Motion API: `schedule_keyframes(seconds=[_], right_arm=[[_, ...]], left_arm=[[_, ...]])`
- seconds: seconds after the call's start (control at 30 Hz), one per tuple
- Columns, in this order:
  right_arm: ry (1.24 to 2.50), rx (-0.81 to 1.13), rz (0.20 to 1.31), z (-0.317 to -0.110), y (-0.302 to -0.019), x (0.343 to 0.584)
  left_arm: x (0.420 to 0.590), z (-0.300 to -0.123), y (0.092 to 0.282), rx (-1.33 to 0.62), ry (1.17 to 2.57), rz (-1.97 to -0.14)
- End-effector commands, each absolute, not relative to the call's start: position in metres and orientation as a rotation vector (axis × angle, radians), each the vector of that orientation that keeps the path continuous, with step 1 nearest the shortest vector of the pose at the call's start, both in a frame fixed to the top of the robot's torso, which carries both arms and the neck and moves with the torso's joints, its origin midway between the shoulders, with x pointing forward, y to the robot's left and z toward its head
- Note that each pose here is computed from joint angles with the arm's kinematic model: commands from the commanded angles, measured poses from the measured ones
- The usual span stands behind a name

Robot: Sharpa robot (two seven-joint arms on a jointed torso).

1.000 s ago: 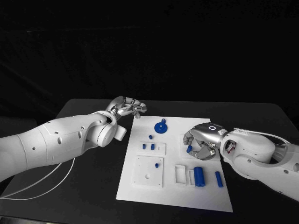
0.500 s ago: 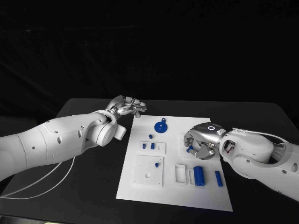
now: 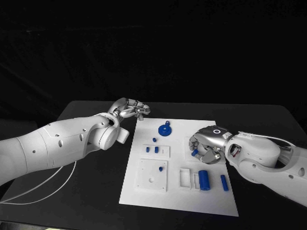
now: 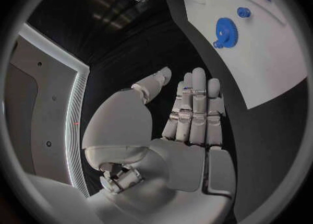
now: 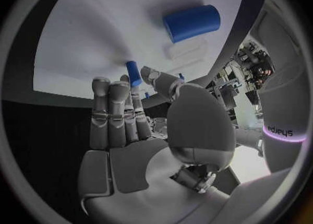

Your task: Assemble the parts on the task board

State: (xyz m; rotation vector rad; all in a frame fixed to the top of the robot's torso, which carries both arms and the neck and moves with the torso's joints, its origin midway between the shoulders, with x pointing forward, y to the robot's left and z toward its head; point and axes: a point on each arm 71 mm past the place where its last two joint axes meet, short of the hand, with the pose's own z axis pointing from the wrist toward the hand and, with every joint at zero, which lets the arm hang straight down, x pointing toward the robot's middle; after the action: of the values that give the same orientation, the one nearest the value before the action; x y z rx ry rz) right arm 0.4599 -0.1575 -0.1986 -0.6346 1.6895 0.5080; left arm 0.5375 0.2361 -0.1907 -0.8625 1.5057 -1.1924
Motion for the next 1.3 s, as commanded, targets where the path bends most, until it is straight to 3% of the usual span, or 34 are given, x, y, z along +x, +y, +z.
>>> schedule_keyframes(seconds=[0.03,1.3], right_arm=[[1.693,-0.652,0.494,-0.1996,-0.1573,0.4595],[1.621,-0.664,0.475,-0.1959,-0.1517,0.4556]], left_arm=[[0.5374,-0.1898,0.2344,-0.861,1.509,-1.210],[0.5377,-0.1901,0.2354,-0.863,1.510,-1.208]])
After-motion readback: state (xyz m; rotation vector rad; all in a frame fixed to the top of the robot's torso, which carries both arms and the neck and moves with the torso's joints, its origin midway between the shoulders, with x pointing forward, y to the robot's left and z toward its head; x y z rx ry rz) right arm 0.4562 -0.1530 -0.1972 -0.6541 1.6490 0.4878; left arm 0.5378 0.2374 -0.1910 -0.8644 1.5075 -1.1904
